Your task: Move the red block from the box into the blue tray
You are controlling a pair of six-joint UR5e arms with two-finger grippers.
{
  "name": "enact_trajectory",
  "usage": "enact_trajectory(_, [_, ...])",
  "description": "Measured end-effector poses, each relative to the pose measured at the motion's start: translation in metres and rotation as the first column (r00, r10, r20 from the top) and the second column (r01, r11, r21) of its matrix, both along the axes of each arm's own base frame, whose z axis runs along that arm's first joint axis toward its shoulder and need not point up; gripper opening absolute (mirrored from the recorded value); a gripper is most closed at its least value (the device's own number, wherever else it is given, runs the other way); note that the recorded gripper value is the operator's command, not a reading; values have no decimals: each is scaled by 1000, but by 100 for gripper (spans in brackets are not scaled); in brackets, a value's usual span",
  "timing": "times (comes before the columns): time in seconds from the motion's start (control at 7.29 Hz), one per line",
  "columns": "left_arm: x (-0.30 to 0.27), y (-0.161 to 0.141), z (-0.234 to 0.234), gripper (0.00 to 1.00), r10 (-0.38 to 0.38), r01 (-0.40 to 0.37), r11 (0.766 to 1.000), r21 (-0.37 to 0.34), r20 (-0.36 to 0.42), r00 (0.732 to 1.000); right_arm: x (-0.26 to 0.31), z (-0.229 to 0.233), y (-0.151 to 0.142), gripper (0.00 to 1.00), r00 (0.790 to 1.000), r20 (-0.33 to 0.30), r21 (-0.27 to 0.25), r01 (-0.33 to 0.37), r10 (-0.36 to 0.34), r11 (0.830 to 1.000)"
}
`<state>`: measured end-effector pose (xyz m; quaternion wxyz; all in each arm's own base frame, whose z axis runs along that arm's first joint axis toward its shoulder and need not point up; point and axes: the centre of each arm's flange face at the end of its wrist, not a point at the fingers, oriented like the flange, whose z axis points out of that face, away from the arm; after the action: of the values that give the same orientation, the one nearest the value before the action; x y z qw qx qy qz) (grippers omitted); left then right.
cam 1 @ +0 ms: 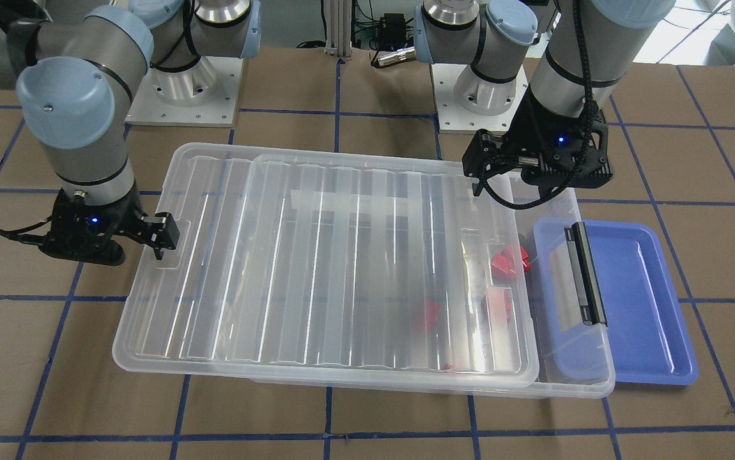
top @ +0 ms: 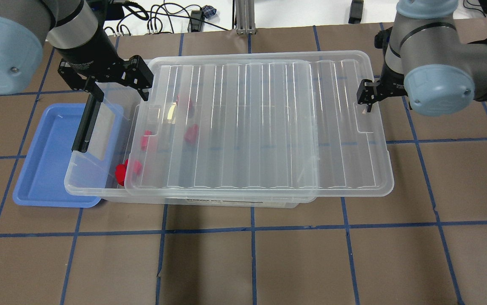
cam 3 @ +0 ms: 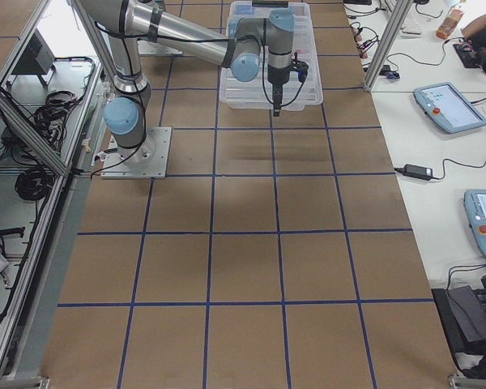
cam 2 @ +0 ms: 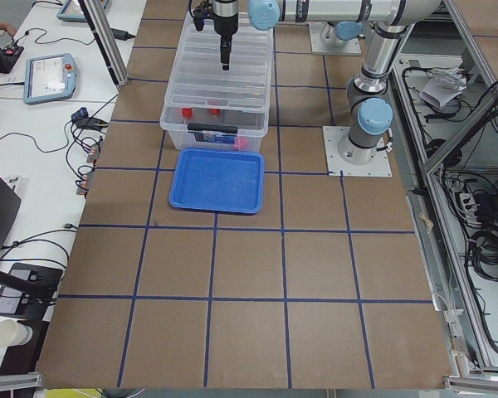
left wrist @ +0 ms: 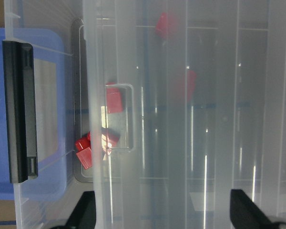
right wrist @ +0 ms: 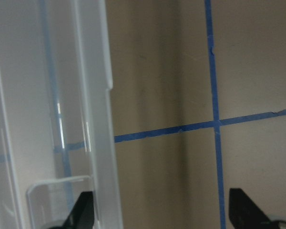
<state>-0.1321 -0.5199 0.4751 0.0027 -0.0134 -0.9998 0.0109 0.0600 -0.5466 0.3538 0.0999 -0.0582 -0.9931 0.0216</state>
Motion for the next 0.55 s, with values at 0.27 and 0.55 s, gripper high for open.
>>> enact_trajectory(0.27, [2,1,8,100,4,-4,1000,-12,4,1000,-40,4,4,100,997,1,23,72,-73,997])
enact_trajectory(0.55, [3,-4,15,100,7,-7,1000,-19,11,1000,-59,5,7,100,995,4,42,100,-100,994])
